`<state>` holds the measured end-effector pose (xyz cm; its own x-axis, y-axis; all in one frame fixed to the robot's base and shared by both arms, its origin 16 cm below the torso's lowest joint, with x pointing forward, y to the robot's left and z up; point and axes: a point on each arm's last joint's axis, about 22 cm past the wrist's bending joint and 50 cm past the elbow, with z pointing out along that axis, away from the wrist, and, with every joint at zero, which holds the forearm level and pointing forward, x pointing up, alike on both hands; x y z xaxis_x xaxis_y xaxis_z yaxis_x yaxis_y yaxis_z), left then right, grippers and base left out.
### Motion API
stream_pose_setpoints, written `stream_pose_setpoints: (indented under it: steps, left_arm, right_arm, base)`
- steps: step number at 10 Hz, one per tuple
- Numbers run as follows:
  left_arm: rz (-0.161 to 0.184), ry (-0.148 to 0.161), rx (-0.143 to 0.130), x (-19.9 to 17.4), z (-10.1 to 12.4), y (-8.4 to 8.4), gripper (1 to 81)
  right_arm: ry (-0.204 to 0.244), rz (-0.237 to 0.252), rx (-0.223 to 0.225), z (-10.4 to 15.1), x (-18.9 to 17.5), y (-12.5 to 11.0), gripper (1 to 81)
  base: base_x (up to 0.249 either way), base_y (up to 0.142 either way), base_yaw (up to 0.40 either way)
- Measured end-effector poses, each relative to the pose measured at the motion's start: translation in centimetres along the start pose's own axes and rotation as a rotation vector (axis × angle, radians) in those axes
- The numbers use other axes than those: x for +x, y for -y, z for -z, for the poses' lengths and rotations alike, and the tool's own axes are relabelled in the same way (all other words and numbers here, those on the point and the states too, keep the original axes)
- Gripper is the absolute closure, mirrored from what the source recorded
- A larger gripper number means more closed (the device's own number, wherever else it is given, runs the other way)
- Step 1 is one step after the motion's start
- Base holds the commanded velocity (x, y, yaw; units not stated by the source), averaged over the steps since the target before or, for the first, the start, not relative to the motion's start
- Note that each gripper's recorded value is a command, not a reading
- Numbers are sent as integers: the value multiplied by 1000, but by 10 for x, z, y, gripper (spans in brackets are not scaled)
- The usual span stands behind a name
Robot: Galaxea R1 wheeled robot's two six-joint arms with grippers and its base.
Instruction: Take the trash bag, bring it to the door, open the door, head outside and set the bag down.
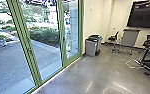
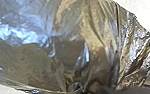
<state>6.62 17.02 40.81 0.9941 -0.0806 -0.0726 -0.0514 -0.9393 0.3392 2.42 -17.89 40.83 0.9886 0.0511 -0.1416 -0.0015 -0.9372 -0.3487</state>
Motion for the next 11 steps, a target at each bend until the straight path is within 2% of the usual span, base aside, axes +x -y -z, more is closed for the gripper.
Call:
stream_pose_setpoints:
  steps: [3,5,7,11]
  left_arm:
    - [0,0,0,0,0,0,811]
    - [1,2,0,-2,0,0,811]
    - [3,6,9,-5,1,7,811]
    - [2,4,-1,-4,-1,0,811]
  right_arm:
    - [-2,0,0,0,1,0,10]
    - [-5,1,-2,0,1,0,10]
    - [-4,4,3,-2,-1,4,10]
    - [-1,3,-1,-1,-3,1,10]
  base:
    - [124,0,0]
    - [124,-71,0]
    - [124,-74,0]
    - [124,-74,0]
